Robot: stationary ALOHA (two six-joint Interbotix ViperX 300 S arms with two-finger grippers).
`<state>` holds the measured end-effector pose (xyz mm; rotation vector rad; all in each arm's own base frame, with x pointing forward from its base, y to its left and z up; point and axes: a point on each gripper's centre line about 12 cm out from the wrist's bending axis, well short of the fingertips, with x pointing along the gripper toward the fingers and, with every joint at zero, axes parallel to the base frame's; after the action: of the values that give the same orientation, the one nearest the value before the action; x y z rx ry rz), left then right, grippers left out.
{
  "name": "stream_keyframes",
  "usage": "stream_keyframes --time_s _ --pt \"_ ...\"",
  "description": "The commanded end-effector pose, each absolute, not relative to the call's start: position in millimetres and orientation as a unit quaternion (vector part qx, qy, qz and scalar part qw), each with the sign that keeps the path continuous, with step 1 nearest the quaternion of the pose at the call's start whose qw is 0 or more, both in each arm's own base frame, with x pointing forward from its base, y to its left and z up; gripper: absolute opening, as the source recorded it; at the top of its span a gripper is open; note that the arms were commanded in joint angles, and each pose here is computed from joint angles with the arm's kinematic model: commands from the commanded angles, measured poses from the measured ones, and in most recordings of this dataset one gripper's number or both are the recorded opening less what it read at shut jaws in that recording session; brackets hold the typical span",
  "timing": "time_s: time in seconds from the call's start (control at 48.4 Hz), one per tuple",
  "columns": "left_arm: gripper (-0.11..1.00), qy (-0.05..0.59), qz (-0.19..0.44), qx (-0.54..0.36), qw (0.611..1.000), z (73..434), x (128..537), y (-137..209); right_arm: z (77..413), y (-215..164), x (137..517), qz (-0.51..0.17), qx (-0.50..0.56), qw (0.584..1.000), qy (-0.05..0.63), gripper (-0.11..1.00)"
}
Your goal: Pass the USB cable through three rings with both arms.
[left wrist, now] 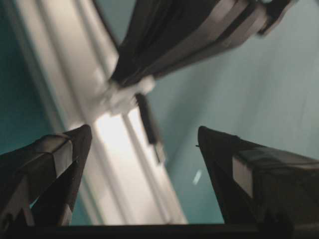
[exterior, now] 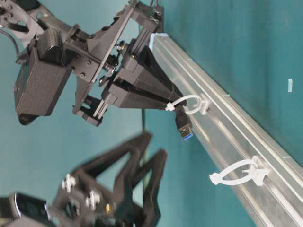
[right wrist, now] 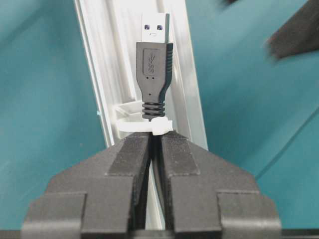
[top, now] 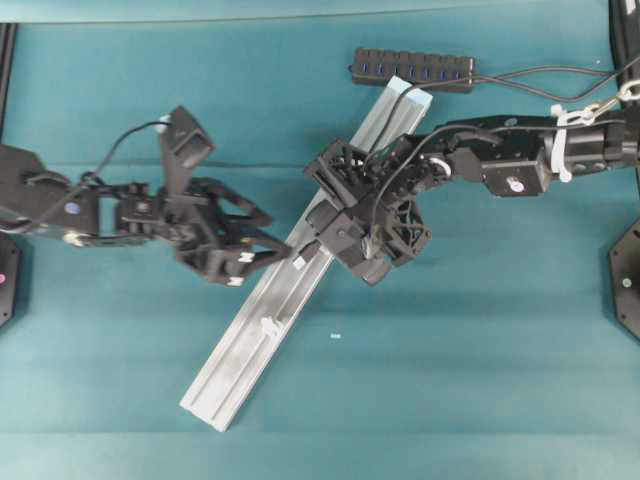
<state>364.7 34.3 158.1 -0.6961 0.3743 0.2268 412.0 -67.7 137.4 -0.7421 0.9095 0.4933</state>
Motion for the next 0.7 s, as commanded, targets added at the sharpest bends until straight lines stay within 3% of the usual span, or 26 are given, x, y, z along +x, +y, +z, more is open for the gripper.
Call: stream_keyframes --time_s 0.0,0.682 --pt "0.93 0.169 0.099 -0.335 0.921 165.0 374.5 31.5 141.9 -68.5 416.6 0.221 -0.347 0.810 0.417 0.07" --pt "0.93 0.201 0.105 -0.364 0.903 135.7 390.0 22.0 141.8 -70.7 415.9 0.220 -0.344 0.811 0.419 0.07"
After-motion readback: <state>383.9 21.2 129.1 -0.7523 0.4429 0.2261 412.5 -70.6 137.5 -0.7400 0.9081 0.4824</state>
